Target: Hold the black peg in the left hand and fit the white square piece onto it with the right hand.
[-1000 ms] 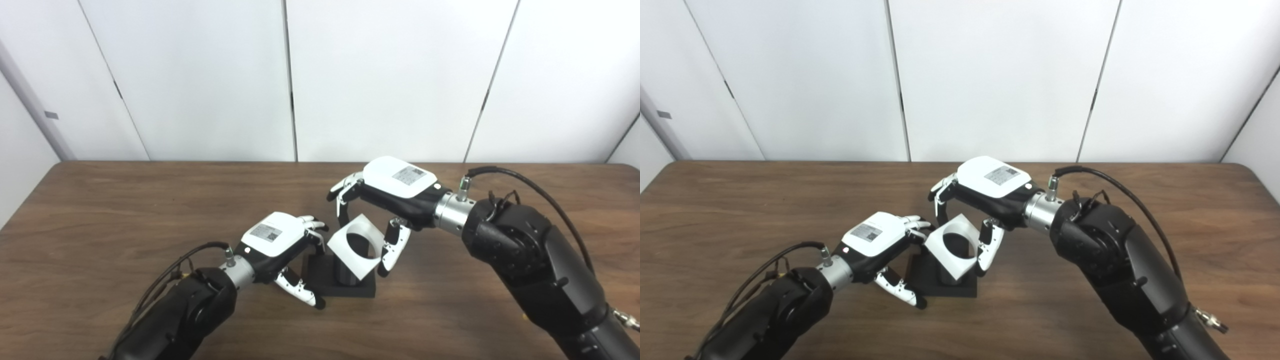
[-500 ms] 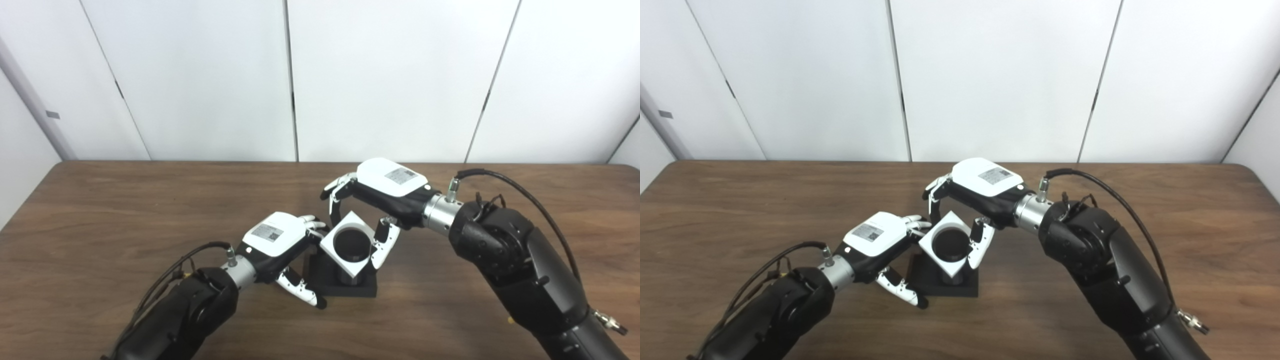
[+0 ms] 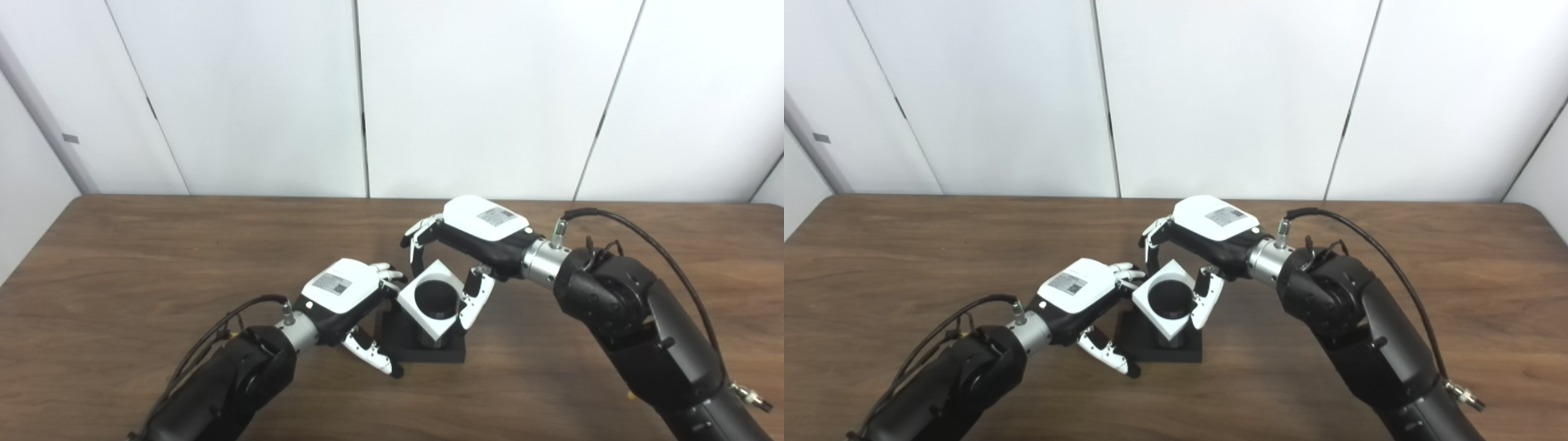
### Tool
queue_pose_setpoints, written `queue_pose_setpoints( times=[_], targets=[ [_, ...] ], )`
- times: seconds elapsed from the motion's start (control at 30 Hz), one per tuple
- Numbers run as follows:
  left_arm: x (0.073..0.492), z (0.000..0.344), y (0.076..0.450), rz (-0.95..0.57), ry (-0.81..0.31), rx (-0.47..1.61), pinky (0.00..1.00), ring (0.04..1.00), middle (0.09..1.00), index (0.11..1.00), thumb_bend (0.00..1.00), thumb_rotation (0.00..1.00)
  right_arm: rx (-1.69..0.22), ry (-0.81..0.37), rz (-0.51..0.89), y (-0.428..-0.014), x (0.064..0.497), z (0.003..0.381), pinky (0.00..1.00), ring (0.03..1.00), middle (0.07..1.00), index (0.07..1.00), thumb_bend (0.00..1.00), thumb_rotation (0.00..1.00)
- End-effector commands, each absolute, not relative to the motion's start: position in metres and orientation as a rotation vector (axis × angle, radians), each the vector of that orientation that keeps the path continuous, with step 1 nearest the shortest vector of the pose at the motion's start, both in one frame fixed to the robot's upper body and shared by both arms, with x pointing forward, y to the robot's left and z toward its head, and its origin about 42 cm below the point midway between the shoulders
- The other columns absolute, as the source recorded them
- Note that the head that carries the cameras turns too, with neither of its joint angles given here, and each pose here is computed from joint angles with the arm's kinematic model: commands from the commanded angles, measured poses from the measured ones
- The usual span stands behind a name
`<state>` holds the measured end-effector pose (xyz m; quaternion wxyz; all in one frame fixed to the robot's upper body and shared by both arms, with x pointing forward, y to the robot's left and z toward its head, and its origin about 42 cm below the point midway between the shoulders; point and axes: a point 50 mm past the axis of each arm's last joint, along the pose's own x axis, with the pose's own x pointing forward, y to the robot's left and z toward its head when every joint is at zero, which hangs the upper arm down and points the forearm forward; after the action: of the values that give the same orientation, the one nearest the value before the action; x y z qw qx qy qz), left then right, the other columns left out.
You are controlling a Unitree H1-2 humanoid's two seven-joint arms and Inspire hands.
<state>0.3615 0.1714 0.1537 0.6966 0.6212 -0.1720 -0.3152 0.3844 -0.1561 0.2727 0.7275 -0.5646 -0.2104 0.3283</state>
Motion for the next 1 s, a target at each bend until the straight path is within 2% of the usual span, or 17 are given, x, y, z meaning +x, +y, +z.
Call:
queue_pose_setpoints(
  times=[0.0,0.4,0.43,0.47,0.53,0.97],
  targets=[
    [0.343,0.123,0.164,-0.844,-0.299,1.442,0.82,0.918,0.880,0.488,0.52,0.08,-1.257,-0.521,0.675,-0.155,0.392,0.292,0.76,0.807,0.782,0.479,0.52,0.14],
    [0.343,0.125,0.165,-0.829,-0.293,1.439,0.83,0.916,0.880,0.487,0.52,0.08,-1.326,-0.376,0.769,-0.157,0.393,0.274,0.72,0.800,0.794,0.496,0.52,0.15],
    [0.343,0.125,0.165,-0.829,-0.293,1.441,0.83,0.915,0.882,0.487,0.52,0.08,-1.330,-0.368,0.775,-0.157,0.393,0.273,0.72,0.800,0.799,0.593,0.73,0.23],
    [0.344,0.125,0.165,-0.830,-0.292,1.441,0.83,0.915,0.883,0.487,0.52,0.08,-1.331,-0.358,0.779,-0.158,0.393,0.272,0.72,0.802,0.802,0.631,0.80,0.26],
    [0.344,0.124,0.164,-0.832,-0.289,1.444,0.84,0.917,0.885,0.487,0.52,0.08,-1.332,-0.349,0.783,-0.158,0.392,0.271,0.73,0.808,0.811,0.674,0.86,0.28],
    [0.344,0.123,0.164,-0.831,-0.289,1.437,0.83,0.919,0.879,0.487,0.52,0.08,-1.332,-0.344,0.782,-0.158,0.390,0.269,0.75,0.823,0.829,0.703,0.87,0.28]
  ],
)
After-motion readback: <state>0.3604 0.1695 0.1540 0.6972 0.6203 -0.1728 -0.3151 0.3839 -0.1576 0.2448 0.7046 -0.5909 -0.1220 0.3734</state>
